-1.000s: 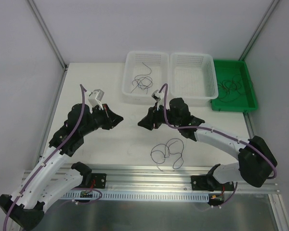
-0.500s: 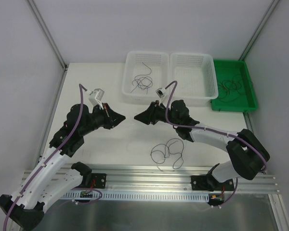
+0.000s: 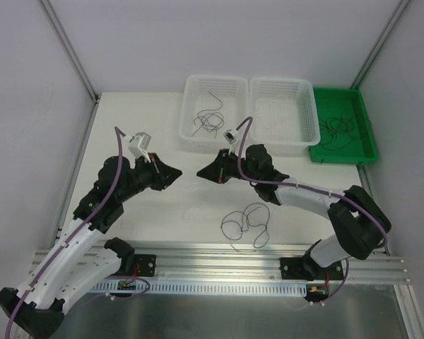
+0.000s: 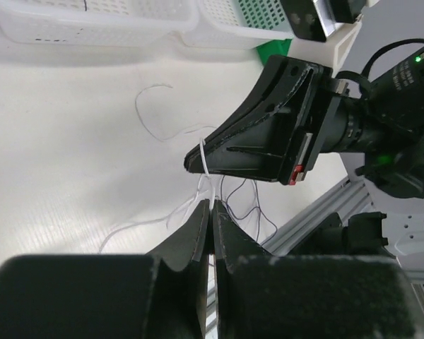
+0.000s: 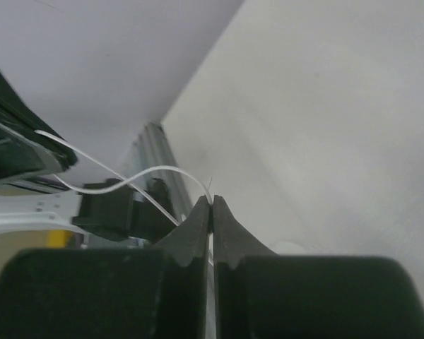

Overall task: Untangle the cables
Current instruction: Untie the cable at the center of the board.

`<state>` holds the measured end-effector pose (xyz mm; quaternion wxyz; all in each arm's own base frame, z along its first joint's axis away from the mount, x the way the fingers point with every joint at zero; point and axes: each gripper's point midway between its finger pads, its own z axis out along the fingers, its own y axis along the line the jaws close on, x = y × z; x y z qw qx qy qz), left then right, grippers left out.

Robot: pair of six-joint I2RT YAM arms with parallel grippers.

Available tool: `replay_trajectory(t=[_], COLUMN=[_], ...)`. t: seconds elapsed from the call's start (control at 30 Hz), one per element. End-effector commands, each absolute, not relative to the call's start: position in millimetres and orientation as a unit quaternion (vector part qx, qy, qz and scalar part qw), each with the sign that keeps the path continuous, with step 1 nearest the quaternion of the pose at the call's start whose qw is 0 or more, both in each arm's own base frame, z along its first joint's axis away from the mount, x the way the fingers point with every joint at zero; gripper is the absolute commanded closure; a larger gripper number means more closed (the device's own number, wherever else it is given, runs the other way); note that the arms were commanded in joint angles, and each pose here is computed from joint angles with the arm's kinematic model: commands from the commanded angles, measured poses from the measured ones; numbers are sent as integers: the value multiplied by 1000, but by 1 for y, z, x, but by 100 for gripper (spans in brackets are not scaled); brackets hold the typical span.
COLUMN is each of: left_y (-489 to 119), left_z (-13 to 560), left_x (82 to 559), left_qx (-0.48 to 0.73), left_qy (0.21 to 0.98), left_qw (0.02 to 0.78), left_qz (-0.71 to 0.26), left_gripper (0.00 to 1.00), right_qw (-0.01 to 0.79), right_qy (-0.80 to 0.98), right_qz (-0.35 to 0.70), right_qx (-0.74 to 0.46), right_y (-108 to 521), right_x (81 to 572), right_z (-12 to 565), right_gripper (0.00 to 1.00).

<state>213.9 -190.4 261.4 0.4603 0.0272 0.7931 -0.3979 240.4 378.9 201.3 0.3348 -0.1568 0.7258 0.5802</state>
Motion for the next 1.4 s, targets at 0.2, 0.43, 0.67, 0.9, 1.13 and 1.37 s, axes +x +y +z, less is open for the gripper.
replay_trajectory(t=[0.2, 0.43, 0.67, 0.9, 1.13, 1.37], left_y=[-167, -155, -177, -194, -200, -225], left_z=[242, 214, 198, 258, 261, 238], left_x=[227, 233, 230, 208, 201, 197], left_qx=[17, 3, 4, 17, 29, -2], left_qy=[812, 843, 857, 786, 779, 777], left_qw=[490, 469, 421, 461, 452, 430], left_qz=[-318, -264, -297, -412, -433, -459], left_gripper=[100, 100, 70, 12, 18, 30], right_qw=[458, 466, 474, 449, 453, 443], right_qy=[827, 839, 819, 819, 793, 817], right_qz=[228, 160, 250, 285, 312, 326], right_qx=[-233, -232, -207, -214, -262, -174], right_y=[292, 264, 285, 297, 302, 296], right_x=[280, 278, 267, 256, 243, 245], right_z=[197, 213, 251, 240, 250, 259], right_gripper=[99, 99, 99, 99, 99, 99])
